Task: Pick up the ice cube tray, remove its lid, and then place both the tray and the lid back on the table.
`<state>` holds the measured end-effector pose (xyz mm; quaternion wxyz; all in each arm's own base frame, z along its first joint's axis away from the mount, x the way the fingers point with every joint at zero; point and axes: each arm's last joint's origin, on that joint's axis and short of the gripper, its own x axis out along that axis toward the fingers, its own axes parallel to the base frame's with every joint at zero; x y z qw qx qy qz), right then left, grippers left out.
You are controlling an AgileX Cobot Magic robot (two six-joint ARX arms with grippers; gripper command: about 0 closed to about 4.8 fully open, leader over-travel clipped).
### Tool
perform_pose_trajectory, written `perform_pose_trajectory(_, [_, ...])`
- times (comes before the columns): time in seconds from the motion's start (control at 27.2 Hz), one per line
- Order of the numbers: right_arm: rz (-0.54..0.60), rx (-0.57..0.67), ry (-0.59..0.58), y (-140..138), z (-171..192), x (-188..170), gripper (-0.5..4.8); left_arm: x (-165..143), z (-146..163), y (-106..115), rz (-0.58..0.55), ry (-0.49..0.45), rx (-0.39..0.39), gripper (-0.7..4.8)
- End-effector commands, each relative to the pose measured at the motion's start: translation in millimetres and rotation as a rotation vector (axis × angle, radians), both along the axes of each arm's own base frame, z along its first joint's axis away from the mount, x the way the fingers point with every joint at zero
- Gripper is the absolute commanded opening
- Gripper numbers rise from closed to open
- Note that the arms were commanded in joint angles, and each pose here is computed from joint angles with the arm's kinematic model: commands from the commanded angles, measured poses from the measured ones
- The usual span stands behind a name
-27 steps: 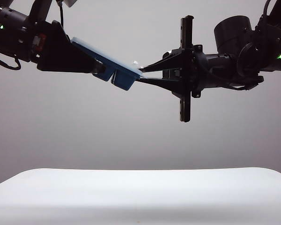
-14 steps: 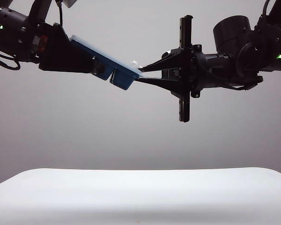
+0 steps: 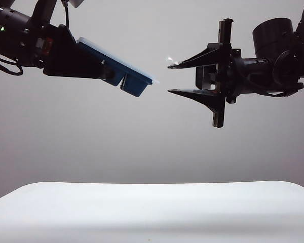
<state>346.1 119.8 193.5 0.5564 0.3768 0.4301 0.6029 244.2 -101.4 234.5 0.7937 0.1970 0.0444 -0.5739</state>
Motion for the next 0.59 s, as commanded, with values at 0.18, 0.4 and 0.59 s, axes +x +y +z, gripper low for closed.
perform_pose_trajectory(0.18, [0.061, -0.003, 0.050, 8.6, -1.1, -6.8, 1.88, 3.4, 7.1, -0.4, 0.036, -0.070, -0.009, 2.11])
perform_pose_trajectory(0.4, [0.067, -0.006, 0.054, 14.7, -1.5, -8.8, 1.35, 3.5, 7.1, -0.4, 0.036, -0.071, -0.010, 2.11])
perform_pose_trajectory(0.59, [0.075, -0.009, 0.058, 21.9, -1.2, -11.1, 1.35, 3.6, 7.5, -0.5, 0.036, -0.078, -0.010, 2.11])
